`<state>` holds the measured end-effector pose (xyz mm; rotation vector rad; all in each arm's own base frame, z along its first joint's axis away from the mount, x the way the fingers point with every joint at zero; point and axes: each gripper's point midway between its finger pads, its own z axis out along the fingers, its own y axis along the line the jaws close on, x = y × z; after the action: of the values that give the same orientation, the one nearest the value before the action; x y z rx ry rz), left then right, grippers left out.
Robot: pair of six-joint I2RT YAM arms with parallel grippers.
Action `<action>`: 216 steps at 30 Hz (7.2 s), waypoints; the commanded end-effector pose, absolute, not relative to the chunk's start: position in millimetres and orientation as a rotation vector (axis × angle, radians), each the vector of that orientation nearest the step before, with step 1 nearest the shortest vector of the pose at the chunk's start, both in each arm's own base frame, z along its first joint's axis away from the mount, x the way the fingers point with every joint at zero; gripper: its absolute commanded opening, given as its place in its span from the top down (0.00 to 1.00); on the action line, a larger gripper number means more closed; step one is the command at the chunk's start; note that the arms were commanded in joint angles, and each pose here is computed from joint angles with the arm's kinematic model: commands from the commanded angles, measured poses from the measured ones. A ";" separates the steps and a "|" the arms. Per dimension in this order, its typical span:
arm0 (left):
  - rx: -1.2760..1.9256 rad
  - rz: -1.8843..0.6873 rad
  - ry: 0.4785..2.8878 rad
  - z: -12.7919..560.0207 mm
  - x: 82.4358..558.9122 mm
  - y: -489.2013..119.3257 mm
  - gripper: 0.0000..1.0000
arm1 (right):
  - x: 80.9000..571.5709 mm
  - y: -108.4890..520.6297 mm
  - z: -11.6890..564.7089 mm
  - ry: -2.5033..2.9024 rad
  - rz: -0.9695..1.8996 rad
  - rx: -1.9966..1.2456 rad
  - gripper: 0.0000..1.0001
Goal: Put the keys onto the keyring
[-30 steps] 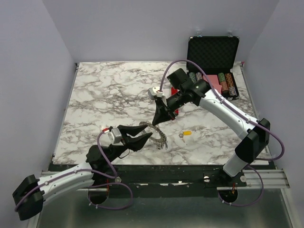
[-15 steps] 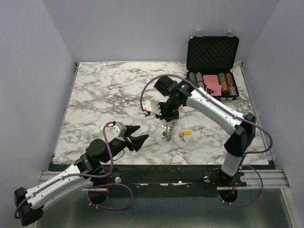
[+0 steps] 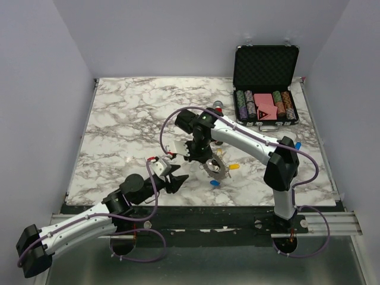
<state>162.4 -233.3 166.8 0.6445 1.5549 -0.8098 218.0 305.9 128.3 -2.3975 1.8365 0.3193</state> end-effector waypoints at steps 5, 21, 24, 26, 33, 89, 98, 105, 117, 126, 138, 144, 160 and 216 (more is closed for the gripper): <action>0.658 -0.845 1.442 160.8 158.2 -241.3 0.42 | 184.1 315.1 149.2 1.753 0.606 -2.420 0.99; 0.607 -0.851 1.364 158.4 160.1 -237.2 0.47 | 167.3 327.3 157.2 1.665 0.779 -2.354 1.00; 0.632 -0.852 1.379 155.6 159.8 -241.5 0.55 | 165.6 329.4 157.4 1.660 0.801 -2.348 1.00; 0.648 -0.853 1.386 153.3 159.5 -244.3 0.57 | 165.3 329.5 160.1 1.653 0.801 -2.342 1.00; 0.667 -0.890 1.392 145.6 154.5 -248.8 0.57 | 168.4 329.7 167.1 1.645 0.818 -2.305 1.00; 0.794 -0.895 1.349 155.8 155.1 -272.7 0.73 | 163.9 330.5 173.3 1.619 0.891 -2.281 1.00; 0.795 -0.901 1.347 155.6 155.7 -274.2 0.74 | 161.7 330.4 173.9 1.614 0.907 -2.284 1.00; 0.785 -0.920 1.328 160.3 154.5 -274.7 0.75 | 160.4 331.1 173.7 1.608 0.920 -2.284 1.00; 0.766 -0.936 1.310 164.1 154.1 -269.2 0.80 | 159.5 331.4 173.5 1.608 0.929 -2.286 0.99; 0.811 -0.928 1.332 156.4 154.6 -273.3 0.82 | 158.0 332.6 175.7 1.595 0.940 -2.284 1.00; 0.835 -0.945 1.319 159.6 153.8 -276.8 1.00 | 157.0 332.3 174.7 1.599 0.958 -2.286 1.00; 0.875 -0.982 1.322 156.9 147.5 -281.2 1.00 | 159.2 334.2 172.8 1.617 0.950 -2.272 1.00; 0.661 -0.962 1.356 163.4 158.4 -256.3 1.00 | 173.1 329.8 179.5 1.640 1.073 -2.126 0.71; 0.550 -0.956 1.374 154.4 159.0 -236.7 1.00 | 179.1 343.0 205.2 1.550 1.449 -1.931 0.63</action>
<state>163.1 -250.1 207.3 0.5458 1.2817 -0.9885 184.7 337.1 204.8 -1.9469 1.5532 1.3776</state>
